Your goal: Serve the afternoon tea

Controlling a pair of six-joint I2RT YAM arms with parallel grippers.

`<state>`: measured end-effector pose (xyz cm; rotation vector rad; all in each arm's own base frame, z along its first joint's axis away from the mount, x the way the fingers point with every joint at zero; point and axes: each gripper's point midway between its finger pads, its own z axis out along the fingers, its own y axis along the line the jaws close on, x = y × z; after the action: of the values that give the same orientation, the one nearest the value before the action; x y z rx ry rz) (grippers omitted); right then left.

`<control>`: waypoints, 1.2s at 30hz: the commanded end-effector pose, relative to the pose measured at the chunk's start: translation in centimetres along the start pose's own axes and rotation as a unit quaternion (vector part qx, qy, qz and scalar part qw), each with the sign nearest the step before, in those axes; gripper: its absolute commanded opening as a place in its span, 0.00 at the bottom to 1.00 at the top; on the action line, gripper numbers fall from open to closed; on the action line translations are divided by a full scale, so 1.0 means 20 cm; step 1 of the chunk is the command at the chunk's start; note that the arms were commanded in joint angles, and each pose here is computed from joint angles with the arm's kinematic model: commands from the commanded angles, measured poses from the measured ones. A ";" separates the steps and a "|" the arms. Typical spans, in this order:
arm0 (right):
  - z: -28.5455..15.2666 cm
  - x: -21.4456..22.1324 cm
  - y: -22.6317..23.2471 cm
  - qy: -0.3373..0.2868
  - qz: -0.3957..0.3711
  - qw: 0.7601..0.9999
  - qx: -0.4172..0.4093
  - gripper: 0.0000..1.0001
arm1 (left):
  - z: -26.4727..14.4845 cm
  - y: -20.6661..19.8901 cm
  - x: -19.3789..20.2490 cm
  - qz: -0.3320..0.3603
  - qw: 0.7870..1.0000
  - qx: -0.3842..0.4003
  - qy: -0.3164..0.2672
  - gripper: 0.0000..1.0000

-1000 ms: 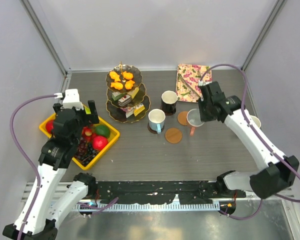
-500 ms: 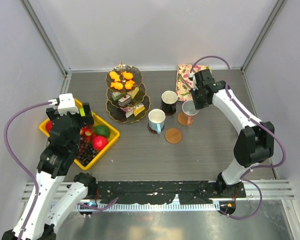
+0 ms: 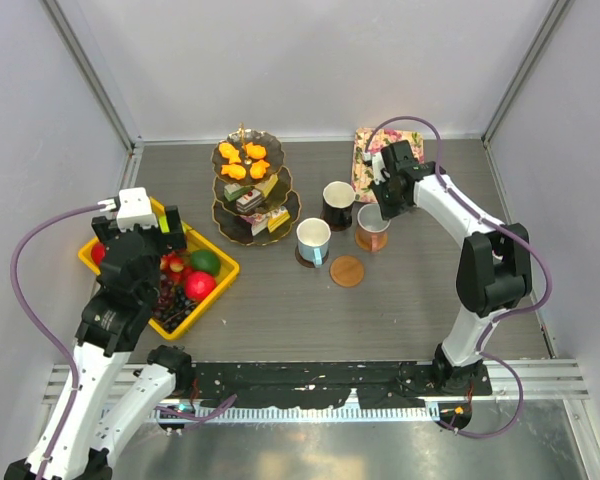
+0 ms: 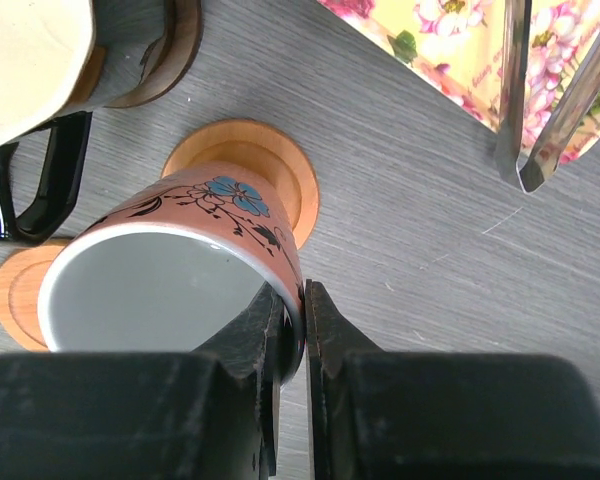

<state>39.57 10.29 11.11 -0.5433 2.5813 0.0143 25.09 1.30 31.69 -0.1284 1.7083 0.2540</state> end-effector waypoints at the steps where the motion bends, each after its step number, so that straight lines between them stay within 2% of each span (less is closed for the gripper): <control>1: -0.04 -0.16 -0.05 -0.061 -0.037 0.997 -0.009 0.07 | 0.00 0.01 -0.08 -0.013 0.999 -0.009 -0.031 0.99; 12: -0.03 -0.14 -0.03 -0.059 -0.070 0.995 -0.048 0.09 | 0.01 -0.01 -0.07 -0.007 1.000 -0.003 -0.029 0.99; 20: 0.04 -0.09 -0.02 -0.039 -0.063 0.996 -0.051 0.11 | 0.01 0.00 -0.07 -0.011 0.999 -0.005 -0.034 0.99; 24: 0.04 -0.08 -0.03 -0.036 -0.061 0.997 -0.045 0.15 | 0.01 0.00 -0.07 -0.012 0.999 -0.004 -0.035 0.99; 26: 0.02 -0.09 -0.04 -0.040 -0.060 0.997 -0.040 0.21 | 0.01 0.00 -0.07 -0.011 0.999 -0.004 -0.035 0.99; 30: -0.05 -0.14 -0.08 -0.052 -0.049 0.997 -0.021 0.39 | 0.00 0.00 -0.07 -0.013 0.999 -0.004 -0.036 0.99; 34: -0.23 -0.26 -0.14 -0.086 -0.009 0.996 0.014 0.64 | 0.00 0.00 -0.08 -0.014 0.999 -0.002 -0.037 0.99; 36: -0.34 -0.31 -0.22 -0.104 0.017 0.993 0.058 0.71 | 0.00 0.00 -0.08 -0.014 0.999 -0.002 -0.037 0.99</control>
<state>41.40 9.28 12.27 -0.6271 2.5314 0.0479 25.11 1.20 31.73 -0.1131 1.6960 0.2577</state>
